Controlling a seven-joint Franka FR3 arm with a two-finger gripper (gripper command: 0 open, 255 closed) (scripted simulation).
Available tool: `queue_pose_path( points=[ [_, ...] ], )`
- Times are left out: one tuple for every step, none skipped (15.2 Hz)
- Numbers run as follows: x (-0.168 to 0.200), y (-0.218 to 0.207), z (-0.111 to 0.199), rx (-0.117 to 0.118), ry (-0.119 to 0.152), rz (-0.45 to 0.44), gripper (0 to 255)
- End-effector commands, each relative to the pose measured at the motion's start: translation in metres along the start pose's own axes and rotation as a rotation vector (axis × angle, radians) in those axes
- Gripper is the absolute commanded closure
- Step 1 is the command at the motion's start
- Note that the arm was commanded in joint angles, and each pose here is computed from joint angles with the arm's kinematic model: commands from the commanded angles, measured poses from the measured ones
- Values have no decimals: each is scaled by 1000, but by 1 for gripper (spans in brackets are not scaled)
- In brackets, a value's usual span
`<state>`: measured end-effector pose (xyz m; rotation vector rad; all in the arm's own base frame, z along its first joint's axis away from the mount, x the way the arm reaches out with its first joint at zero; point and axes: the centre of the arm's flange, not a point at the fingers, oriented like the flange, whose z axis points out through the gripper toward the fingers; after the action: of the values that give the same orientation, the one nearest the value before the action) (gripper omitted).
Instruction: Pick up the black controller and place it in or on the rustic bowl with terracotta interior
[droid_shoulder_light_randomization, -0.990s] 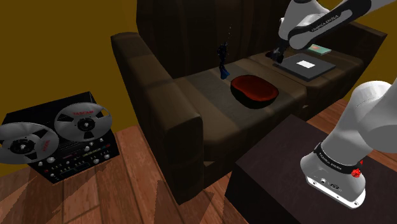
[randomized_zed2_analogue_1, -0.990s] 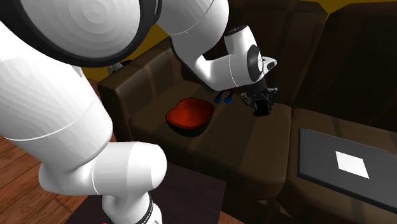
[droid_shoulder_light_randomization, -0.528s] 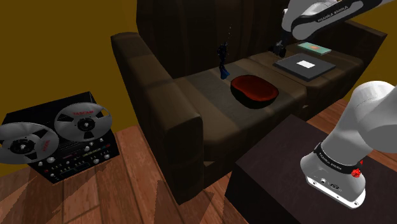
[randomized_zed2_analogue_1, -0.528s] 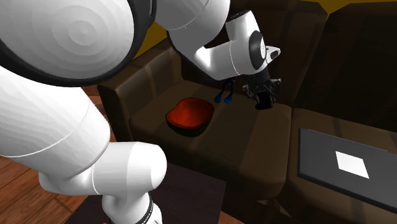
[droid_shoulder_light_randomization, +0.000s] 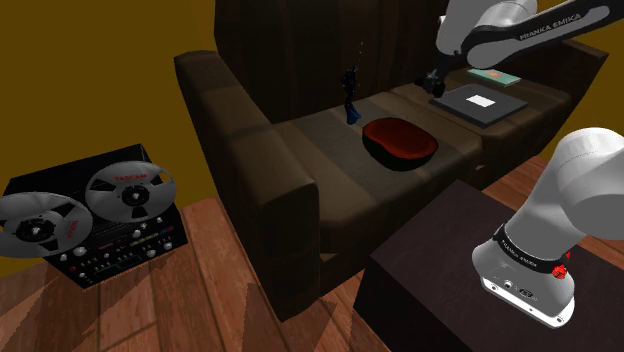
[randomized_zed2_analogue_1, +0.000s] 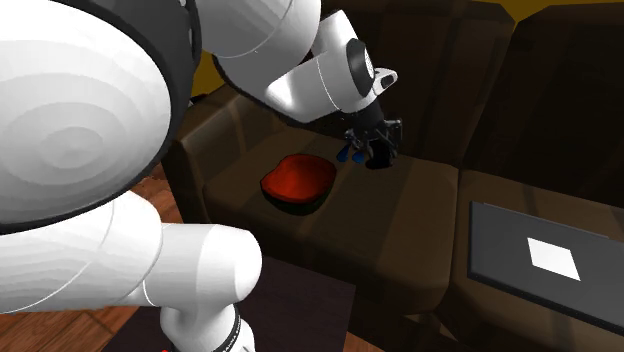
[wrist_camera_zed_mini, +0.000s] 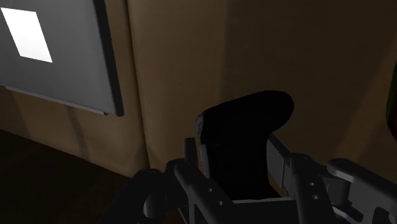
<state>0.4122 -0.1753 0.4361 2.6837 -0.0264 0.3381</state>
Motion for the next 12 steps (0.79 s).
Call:
queue_pose_path(
  points=[
    [-5,-25,-14,-3,0,1,255],
    [-8,-36,-21,-3,0,1,255],
    [-11,-47,-27,-3,0,1,255],
    [-14,-58,-34,-3,0,1,255],
    [-17,-69,-40,-3,0,1,255],
    [-20,-80,-47,-3,0,1,255],
    [-23,-91,-53,-3,0,1,255],
    [-26,-102,-60,-3,0,1,255],
    [-29,-113,-66,-3,0,1,255],
    [-33,-124,-73,-3,0,1,255],
    [-36,-136,-79,-3,0,1,255],
    [-39,-147,-86,-3,0,1,255]
  ],
)
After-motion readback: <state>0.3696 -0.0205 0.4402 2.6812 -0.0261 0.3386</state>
